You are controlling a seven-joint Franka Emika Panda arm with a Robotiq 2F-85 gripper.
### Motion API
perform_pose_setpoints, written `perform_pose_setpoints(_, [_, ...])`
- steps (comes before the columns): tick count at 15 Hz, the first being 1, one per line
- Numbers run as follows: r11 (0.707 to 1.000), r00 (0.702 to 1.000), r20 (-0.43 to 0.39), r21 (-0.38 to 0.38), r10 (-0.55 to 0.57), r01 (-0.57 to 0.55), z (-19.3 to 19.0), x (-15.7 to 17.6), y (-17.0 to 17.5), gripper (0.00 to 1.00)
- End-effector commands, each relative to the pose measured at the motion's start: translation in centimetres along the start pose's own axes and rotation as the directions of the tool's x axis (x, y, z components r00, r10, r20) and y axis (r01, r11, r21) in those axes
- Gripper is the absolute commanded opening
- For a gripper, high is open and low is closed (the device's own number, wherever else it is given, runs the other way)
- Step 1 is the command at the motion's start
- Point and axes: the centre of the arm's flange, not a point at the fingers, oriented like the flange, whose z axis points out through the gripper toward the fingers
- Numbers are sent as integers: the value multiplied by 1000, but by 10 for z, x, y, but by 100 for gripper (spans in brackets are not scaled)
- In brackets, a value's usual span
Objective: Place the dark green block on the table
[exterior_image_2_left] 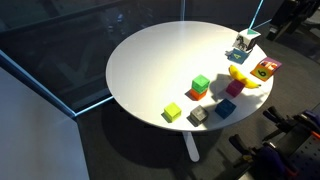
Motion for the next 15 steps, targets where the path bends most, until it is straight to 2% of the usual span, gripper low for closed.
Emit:
perform_pose_setpoints(1, [998,999,-1,29,-50,50,-5,27,-10,100])
perform_pose_setpoints(6, [986,986,20,35,-164,163,-2,46,-27,100])
perform_pose_setpoints(15, [966,967,48,-61,-248,251,22,69,-67,100])
